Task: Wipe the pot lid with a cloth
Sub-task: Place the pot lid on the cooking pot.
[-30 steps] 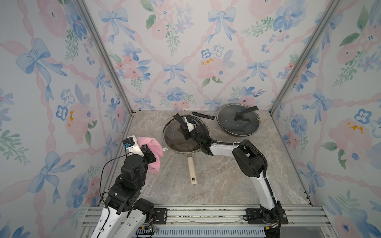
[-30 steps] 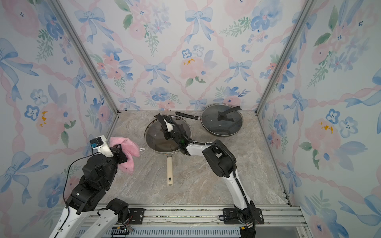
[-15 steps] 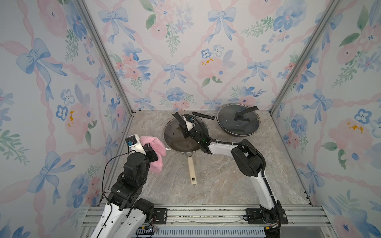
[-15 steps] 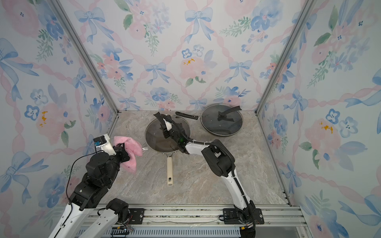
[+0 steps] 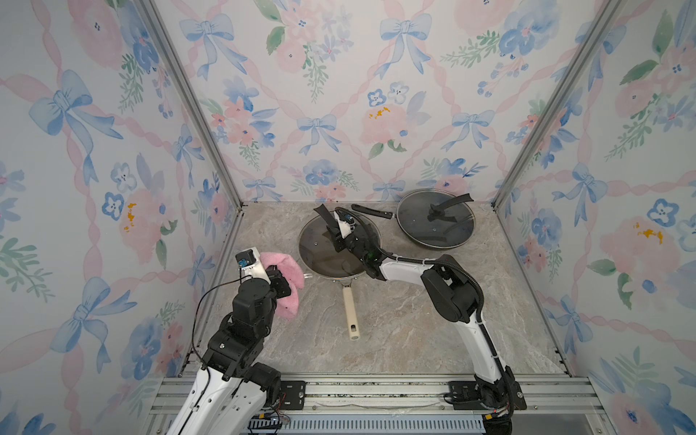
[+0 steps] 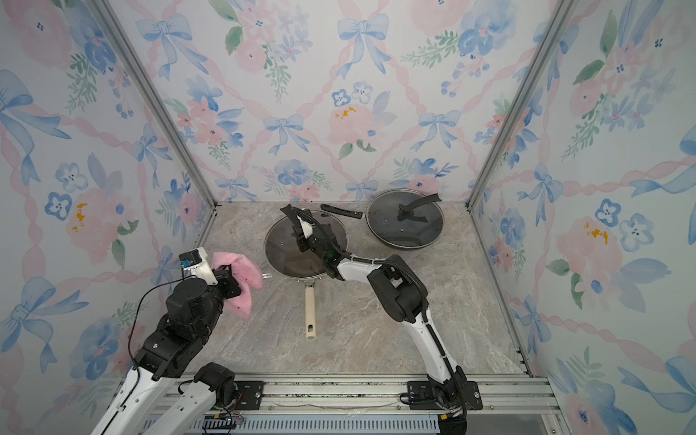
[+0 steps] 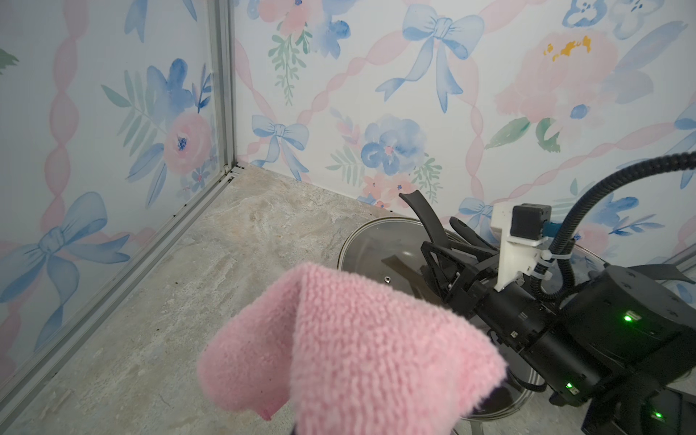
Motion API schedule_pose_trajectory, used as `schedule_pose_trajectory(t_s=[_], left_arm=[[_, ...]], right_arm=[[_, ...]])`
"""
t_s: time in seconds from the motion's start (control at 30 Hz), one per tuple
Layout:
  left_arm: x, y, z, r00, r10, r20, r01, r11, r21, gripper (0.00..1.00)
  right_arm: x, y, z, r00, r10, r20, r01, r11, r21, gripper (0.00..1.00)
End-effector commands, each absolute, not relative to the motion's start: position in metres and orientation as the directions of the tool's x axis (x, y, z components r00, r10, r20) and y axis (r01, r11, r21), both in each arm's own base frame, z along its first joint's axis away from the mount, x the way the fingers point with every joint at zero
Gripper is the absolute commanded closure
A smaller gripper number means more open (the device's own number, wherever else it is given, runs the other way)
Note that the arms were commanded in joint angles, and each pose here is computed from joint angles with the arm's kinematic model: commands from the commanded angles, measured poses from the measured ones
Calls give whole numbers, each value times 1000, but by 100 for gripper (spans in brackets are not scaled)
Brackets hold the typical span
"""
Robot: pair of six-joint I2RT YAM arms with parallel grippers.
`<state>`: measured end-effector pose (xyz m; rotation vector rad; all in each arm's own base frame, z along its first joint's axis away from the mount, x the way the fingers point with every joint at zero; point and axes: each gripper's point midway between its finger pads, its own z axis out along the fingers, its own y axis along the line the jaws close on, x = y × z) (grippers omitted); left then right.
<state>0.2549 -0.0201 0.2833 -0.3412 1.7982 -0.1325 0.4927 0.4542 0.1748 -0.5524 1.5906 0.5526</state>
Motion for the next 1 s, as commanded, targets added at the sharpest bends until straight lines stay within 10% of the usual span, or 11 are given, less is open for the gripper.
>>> schedule_pose_trajectory(t_s=[0.0, 0.5, 0.97], left_arm=[[256, -20, 294, -195, -281, -940, -149, 955, -255, 100], [263, -24, 306, -203, -244, -948, -130, 967, -221, 100], [274, -30, 307, -217, -232, -948, -114, 971, -212, 100]], right_arm=[[493, 457, 229, 45, 77, -996, -638, 769, 31, 100], [487, 458, 206, -5, 102, -995, -636, 767, 82, 96], [485, 435, 264, 39, 141, -989, -634, 769, 85, 24]])
